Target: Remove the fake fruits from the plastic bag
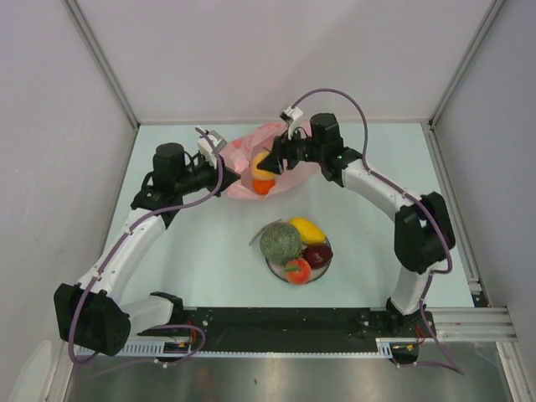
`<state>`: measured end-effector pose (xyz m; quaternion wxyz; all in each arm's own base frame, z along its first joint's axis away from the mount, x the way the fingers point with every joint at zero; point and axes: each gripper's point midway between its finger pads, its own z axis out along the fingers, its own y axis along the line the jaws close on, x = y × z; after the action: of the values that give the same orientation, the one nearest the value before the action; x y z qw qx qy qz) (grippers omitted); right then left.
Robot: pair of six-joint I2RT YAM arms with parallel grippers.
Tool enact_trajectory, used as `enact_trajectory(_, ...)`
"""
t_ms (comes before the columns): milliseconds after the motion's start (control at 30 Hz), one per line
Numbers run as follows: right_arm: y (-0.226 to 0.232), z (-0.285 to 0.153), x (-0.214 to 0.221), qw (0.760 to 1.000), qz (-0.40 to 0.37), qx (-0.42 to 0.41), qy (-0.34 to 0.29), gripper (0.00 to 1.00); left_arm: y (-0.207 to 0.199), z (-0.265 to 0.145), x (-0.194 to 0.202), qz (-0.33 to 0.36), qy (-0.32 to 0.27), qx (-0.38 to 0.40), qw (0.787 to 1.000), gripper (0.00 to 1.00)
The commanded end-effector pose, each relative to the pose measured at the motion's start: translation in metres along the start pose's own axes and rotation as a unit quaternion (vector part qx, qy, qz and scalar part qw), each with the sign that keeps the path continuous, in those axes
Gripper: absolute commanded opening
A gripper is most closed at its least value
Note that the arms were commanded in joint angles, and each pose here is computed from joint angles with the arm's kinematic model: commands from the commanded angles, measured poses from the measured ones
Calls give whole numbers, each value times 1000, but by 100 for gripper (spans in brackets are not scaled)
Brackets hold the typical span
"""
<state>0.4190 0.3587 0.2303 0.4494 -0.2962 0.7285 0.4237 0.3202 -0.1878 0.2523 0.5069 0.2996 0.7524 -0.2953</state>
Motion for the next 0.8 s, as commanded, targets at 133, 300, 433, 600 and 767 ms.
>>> enact_trajectory(133, 53, -93, 62, 981, -120, -71, 133, 13, 3, -18, -25, 17, -60, -29, 998, 0)
enact_trajectory(300, 70, -149, 102, 961, -164, -100, 200, 12, -1, -20, -20, 10, -59, -24, 998, 0)
enact_trajectory(433, 85, -172, 124, 955, -153, -117, 224, 12, -2, -21, -17, 10, -57, -23, 998, 1)
enact_trajectory(600, 93, -179, 143, 956, -115, -130, 238, 15, -3, -20, -11, 7, -50, -21, 999, 1)
enact_trajectory(767, 93, -177, 153, 953, -104, -145, 246, 18, -5, -19, -9, 4, -45, -13, 999, 1)
